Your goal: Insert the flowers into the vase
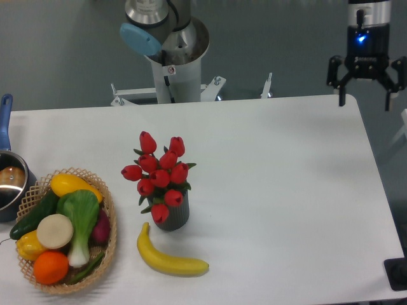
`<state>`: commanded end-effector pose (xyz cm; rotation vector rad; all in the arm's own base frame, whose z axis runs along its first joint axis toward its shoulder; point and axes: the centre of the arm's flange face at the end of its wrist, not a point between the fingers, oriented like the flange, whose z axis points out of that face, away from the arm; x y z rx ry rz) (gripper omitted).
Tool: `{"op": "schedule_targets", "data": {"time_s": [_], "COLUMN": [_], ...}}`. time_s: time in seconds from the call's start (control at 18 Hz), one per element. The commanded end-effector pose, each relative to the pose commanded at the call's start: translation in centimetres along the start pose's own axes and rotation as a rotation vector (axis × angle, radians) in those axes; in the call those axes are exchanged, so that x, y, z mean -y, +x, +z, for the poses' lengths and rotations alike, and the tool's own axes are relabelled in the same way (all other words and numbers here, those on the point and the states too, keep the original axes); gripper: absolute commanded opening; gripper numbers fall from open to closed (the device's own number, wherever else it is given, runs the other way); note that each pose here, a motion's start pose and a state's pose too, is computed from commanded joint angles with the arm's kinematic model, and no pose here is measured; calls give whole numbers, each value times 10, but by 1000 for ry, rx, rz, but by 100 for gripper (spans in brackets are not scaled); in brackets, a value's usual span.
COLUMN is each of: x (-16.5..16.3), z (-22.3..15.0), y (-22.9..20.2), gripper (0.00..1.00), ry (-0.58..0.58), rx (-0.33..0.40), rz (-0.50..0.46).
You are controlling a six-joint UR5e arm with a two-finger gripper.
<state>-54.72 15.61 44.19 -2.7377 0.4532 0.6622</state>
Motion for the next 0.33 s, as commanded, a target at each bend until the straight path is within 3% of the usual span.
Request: {"op": "schedule_targets", "data": {"time_s": [0.33], "x": [-18], "z": [-16], "y": [-7], "gripper": [100], "ry": [5], "rx": [-63], "rz": [99]}}
